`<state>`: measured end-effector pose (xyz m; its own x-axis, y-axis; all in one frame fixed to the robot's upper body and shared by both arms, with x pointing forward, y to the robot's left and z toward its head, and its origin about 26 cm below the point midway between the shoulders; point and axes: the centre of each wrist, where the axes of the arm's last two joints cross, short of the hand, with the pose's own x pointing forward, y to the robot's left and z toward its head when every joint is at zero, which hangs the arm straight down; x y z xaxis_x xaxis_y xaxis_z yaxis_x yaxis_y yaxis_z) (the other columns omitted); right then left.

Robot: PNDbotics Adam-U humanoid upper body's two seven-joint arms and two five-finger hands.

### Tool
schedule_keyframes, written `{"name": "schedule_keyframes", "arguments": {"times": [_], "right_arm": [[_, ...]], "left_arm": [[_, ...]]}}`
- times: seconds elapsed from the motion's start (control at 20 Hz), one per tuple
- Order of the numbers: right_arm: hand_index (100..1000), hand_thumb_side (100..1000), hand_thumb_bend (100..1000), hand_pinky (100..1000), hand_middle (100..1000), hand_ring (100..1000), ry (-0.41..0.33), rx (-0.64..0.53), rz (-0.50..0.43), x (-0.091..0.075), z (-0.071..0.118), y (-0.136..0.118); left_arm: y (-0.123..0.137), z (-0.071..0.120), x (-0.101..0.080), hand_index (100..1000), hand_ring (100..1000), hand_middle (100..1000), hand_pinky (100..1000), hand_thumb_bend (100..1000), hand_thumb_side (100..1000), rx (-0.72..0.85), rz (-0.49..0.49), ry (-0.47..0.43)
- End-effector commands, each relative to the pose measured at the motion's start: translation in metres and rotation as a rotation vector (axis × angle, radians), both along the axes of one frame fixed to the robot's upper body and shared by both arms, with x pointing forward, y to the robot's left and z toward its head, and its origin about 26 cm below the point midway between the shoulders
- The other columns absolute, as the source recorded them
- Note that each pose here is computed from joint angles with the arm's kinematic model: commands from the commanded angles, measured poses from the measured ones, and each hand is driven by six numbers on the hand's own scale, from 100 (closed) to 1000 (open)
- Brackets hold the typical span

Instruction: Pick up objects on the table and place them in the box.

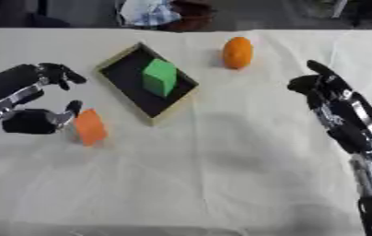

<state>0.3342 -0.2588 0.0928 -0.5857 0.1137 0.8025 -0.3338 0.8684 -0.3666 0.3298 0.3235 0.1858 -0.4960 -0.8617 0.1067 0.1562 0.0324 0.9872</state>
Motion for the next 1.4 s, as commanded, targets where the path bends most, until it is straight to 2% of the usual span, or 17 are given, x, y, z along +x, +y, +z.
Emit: {"name": "schedule_keyframes", "arguments": {"times": [0.05, 0.3, 0.5, 0.75, 0.85, 0.95, 1.0, 1.05, 1.4], "right_arm": [[981, 536, 100, 915, 743, 810, -0.028, -0.019, -0.009, 0.0, 0.009, -0.005], [981, 536, 100, 915, 743, 810, -0.028, -0.019, -0.01, 0.0, 0.009, -0.005], [981, 535, 100, 915, 743, 810, -0.03, -0.019, -0.008, 0.001, 0.009, -0.005], [981, 536, 100, 915, 742, 810, -0.03, -0.019, -0.006, 0.001, 0.009, -0.004], [981, 536, 100, 915, 742, 810, -0.031, -0.019, -0.005, 0.001, 0.009, -0.004], [981, 536, 100, 916, 742, 810, -0.031, -0.019, -0.005, 0.001, 0.009, -0.004], [981, 536, 100, 915, 742, 810, -0.031, -0.019, -0.004, 0.001, 0.009, -0.004], [981, 536, 100, 915, 742, 810, -0.031, -0.019, -0.004, 0.001, 0.009, -0.004], [981, 536, 100, 915, 742, 810, -0.03, -0.019, -0.005, 0.001, 0.009, -0.004]], "left_arm": [[0.014, 0.011, 0.001, 896, 741, 786, 756, 100, 741, 0.103, 0.048, 0.014], [0.014, 0.007, 0.003, 896, 741, 786, 756, 100, 741, 0.179, 0.091, 0.012], [0.018, -0.007, 0.006, 899, 738, 785, 747, 100, 720, 0.203, 0.165, 0.014], [0.016, -0.021, 0.01, 899, 736, 783, 743, 100, 750, 0.238, 0.189, 0.018], [0.016, -0.025, 0.012, 900, 736, 783, 743, 100, 820, 0.24, 0.191, 0.024], [0.015, -0.029, 0.013, 901, 736, 784, 743, 100, 841, 0.241, 0.189, 0.033], [0.014, -0.031, 0.014, 901, 735, 783, 744, 100, 955, 0.241, 0.187, 0.035], [0.013, -0.032, 0.014, 901, 734, 782, 744, 100, 1000, 0.238, 0.183, 0.035], [0.009, -0.031, 0.015, 908, 737, 784, 748, 100, 1000, 0.228, 0.142, 0.009]]}}
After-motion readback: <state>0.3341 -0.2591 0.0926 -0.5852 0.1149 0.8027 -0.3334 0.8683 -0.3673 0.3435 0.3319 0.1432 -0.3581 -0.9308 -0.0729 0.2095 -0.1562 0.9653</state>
